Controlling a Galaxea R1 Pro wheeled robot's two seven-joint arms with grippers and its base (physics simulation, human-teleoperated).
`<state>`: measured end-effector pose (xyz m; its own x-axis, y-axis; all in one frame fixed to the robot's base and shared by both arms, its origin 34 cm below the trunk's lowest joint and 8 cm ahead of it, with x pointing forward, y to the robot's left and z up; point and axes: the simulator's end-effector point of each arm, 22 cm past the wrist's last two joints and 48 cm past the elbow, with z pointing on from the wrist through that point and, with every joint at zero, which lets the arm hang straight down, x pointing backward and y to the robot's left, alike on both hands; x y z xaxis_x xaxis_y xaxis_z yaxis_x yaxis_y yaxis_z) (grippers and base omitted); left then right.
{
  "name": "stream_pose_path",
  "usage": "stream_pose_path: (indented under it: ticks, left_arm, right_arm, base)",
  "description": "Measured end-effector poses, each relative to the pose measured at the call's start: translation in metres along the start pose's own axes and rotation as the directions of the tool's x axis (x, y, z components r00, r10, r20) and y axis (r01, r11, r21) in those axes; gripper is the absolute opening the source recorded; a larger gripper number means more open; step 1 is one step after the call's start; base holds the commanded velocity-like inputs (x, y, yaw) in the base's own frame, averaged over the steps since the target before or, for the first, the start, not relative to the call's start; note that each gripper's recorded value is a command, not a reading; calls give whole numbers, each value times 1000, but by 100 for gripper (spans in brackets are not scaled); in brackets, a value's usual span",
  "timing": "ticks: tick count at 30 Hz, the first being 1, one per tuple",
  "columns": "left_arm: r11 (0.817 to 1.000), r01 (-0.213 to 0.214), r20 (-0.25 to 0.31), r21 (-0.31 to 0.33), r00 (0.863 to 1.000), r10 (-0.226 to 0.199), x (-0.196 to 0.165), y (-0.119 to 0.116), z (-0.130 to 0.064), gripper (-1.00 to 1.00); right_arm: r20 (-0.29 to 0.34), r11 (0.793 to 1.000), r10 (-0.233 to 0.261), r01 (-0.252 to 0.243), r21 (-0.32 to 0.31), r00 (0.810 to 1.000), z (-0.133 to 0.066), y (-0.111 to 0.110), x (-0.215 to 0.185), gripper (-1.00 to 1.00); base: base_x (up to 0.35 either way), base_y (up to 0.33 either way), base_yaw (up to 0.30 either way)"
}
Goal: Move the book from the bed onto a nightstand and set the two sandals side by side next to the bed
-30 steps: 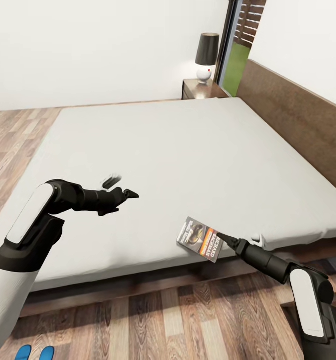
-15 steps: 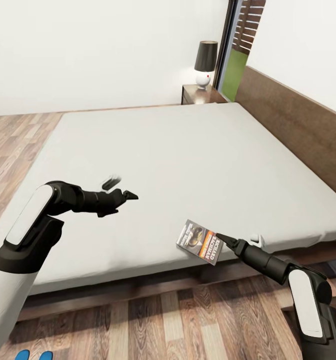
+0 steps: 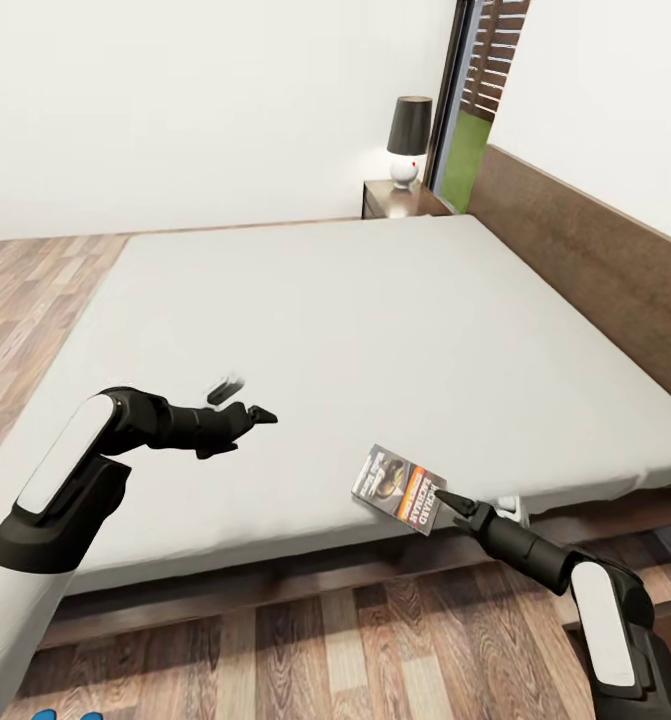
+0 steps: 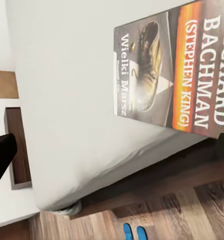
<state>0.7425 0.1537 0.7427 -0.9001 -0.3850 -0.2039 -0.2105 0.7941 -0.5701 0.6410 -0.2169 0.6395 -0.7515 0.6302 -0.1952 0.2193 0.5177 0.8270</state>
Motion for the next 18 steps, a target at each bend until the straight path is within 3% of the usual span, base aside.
stream_pose_path:
  ticks: [18]
  left_arm:
    - [999,25,-50,-24,998,-26,40,37,32,100]
  right_arm:
    - [43,997,77,-79,28,996,1,-53,2,100]
  base:
    - [0,0,4]
